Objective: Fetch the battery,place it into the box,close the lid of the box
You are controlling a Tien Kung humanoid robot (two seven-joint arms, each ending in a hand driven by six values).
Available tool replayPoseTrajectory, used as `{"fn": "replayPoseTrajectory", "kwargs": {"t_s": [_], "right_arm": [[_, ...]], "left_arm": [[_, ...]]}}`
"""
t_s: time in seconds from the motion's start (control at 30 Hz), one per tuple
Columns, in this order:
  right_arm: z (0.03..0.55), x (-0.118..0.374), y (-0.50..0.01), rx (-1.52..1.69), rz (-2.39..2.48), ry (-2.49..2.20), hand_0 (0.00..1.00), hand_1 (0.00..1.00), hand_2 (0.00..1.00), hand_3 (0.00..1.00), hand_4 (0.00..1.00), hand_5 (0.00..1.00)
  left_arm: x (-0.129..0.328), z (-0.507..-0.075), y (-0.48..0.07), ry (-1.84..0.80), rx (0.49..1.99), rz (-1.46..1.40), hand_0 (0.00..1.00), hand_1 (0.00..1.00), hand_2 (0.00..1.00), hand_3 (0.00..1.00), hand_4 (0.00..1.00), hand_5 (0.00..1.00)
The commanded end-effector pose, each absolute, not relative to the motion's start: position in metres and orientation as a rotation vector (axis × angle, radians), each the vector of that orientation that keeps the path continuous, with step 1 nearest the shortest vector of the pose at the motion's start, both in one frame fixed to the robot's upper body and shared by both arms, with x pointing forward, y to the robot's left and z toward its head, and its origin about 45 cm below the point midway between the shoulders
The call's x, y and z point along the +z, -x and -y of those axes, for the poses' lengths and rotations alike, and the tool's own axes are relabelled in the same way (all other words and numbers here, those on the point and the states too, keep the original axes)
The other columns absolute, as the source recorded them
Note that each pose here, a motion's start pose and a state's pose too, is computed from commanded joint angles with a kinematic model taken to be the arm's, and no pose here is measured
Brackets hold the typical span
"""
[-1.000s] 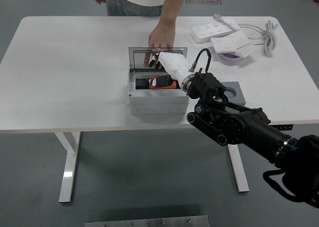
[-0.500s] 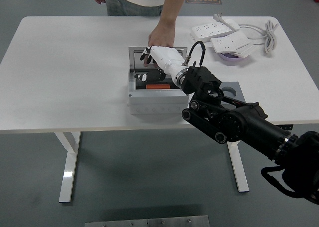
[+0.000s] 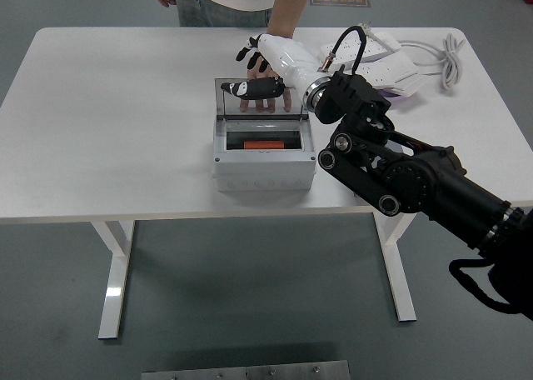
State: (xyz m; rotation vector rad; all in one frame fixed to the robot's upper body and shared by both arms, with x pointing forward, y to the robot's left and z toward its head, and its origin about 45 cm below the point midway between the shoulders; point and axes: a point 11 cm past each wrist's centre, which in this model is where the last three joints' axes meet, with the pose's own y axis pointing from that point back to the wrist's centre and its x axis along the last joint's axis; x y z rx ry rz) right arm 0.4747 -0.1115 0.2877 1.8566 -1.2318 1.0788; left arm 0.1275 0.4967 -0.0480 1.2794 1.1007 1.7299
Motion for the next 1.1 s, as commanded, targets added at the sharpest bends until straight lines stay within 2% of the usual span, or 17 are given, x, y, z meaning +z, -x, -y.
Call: {"fn": "replayPoseTrajectory", "kwargs": {"t_s": [0.03, 0.07, 0.23, 0.27, 0.43, 0.47, 1.1], "right_arm": [[0.114, 0.287, -0.476, 1.062, 1.241, -1.861, 0.518, 0.518, 0.561, 0.649, 0.889, 0.552], [0.116, 0.286, -0.478, 1.047, 1.248, -1.867, 0.546, 0.573, 0.625, 0.654, 0.895, 0.764], [0.125, 0.282, -0.483, 0.979, 1.293, -1.897, 0.546, 0.573, 0.625, 0.654, 0.895, 0.764], [0.126, 0.281, -0.484, 0.972, 1.299, -1.899, 0.849, 0.769, 0.758, 0.787, 0.998, 0.998], [0.131, 0.281, -0.487, 0.956, 1.327, -1.896, 0.849, 0.769, 0.758, 0.787, 0.998, 0.998], [0.131, 0.28, -0.488, 0.954, 1.33, -1.895, 0.998, 0.863, 0.823, 0.853, 0.998, 0.998], [0.13, 0.249, -0.487, 0.881, 1.303, -1.89, 0.998, 0.873, 0.826, 0.859, 0.998, 0.998]], "left_arm": [[-0.048, -0.497, -0.127, -1.281, 1.729, -1.101, 0.634, 0.719, 0.577, 0.565, 0.656, 0.129], [-0.048, -0.497, -0.127, -1.282, 1.729, -1.102, 0.634, 0.719, 0.577, 0.565, 0.657, 0.13], [-0.048, -0.497, -0.126, -1.287, 1.726, -1.102, 0.634, 0.719, 0.577, 0.565, 0.657, 0.13], [-0.048, -0.497, -0.126, -1.287, 1.726, -1.102, 0.634, 0.719, 0.577, 0.565, 0.657, 0.13], [-0.048, -0.498, -0.126, -1.289, 1.726, -1.1, 0.634, 0.719, 0.577, 0.565, 0.657, 0.13], [-0.047, -0.498, -0.126, -1.289, 1.725, -1.099, 0.636, 0.719, 0.577, 0.566, 0.657, 0.13], [-0.045, -0.5, -0.133, -1.289, 1.723, -1.081, 0.637, 0.719, 0.578, 0.566, 0.658, 0.132]]}}
